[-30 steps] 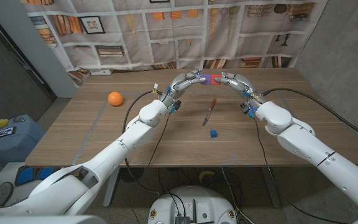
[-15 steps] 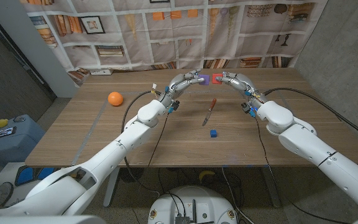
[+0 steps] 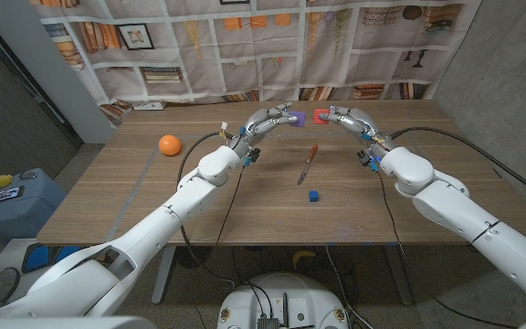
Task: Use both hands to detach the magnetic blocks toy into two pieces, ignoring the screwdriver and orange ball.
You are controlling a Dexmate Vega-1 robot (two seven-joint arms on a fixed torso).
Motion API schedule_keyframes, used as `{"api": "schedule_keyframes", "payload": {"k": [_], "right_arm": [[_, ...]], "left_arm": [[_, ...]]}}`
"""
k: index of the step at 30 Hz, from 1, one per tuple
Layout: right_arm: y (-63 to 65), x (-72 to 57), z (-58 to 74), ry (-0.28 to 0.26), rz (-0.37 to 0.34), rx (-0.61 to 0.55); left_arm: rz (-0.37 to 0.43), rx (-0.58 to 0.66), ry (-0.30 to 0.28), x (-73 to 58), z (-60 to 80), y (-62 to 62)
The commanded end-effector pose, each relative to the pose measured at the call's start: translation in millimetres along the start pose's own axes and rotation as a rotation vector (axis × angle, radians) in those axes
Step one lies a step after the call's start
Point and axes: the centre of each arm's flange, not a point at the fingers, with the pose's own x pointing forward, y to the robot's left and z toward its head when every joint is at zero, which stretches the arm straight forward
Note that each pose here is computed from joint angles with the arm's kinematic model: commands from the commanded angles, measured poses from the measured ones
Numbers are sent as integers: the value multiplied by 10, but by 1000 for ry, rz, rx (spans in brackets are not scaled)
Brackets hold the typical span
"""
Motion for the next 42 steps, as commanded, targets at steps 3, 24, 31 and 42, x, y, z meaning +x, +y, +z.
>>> {"api": "schedule_keyframes", "payload": {"k": [3, 24, 31, 42], "right_arm": [[-80, -8, 3, 37, 7, -86], [-161, -31, -11, 103, -3, -191], [-184, -33, -10, 122, -7, -215], [-180, -11, -10, 134, -9, -219]], "left_arm": [[2, 106, 70, -113, 6, 137], [-10, 263, 123, -178, 229, 352], [-20, 317, 143, -213, 329, 454], [-19, 330, 163, -257, 377, 556]]}}
